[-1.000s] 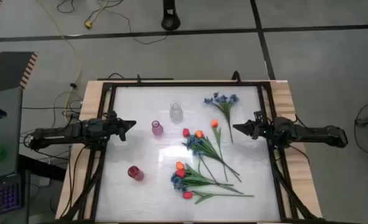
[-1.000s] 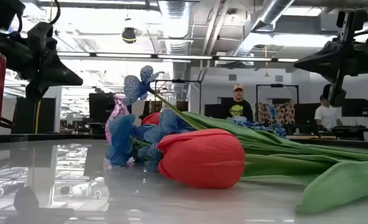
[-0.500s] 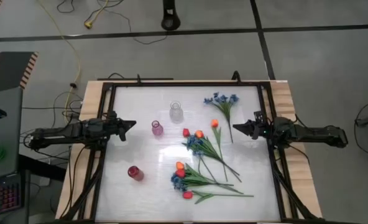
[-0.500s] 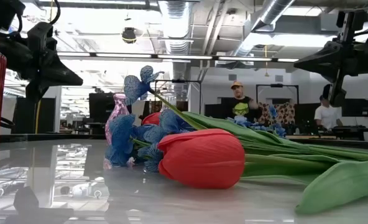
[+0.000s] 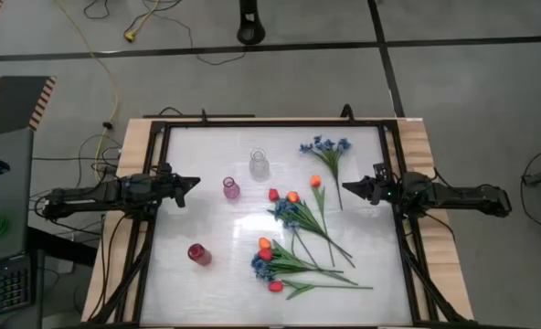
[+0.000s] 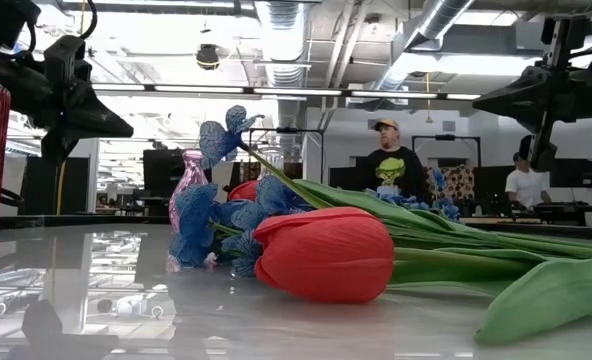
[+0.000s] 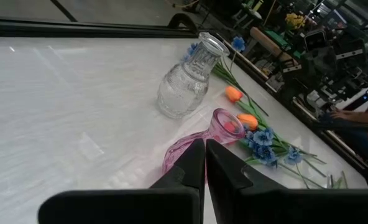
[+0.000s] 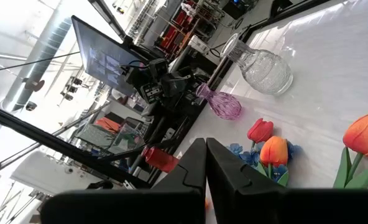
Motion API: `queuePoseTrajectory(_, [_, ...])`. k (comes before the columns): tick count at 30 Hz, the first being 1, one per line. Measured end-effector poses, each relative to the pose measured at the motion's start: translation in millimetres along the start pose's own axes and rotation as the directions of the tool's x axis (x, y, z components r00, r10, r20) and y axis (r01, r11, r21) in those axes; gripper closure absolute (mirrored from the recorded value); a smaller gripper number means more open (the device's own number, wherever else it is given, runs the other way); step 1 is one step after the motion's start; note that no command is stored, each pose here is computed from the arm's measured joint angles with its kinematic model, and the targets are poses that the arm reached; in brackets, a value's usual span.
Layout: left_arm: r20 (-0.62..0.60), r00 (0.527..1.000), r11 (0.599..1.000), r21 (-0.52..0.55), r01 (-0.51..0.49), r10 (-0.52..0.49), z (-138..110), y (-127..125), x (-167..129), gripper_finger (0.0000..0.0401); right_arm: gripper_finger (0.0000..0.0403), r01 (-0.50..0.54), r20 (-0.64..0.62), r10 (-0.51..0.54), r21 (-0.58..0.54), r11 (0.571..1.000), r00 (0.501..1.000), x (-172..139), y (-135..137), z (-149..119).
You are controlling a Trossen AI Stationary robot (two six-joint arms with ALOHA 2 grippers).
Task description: Sort flowers into vase by color
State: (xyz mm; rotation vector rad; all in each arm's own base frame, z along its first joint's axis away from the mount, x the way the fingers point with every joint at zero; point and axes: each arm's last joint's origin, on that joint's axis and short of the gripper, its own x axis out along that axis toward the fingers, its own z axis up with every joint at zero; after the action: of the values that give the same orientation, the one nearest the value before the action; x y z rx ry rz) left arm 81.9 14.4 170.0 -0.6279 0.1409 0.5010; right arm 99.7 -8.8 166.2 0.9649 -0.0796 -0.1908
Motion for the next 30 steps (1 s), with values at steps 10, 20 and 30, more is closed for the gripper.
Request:
queuePoseTrajectory(10, [0.001, 1.0, 1.0, 0.0, 0.0, 0.0, 0.0, 0.0, 0.0, 0.0401, 0.0365, -0.009, 0.013, 0.009, 0.003, 1.0, 1.0, 0.1, 0.6, 1.0])
queuePoseTrajectory(20, [0.001, 1.0, 1.0, 0.0, -0.001, 0.001, 0.1, 0.1, 0.0, 0.0401, 0.0365, -0.012, 0.013, 0.011, 0.004, 1.0, 1.0, 0.1, 0.8, 1.0])
queuePoseTrajectory(30, [0.005, 1.0, 1.0, 0.017, -0.006, 0.006, 0.2, 0.2, 0.0, 0.0401, 0.0365, -0.012, 0.013, 0.012, 0.003, 1.0, 1.0, 0.1, 0.9, 1.0])
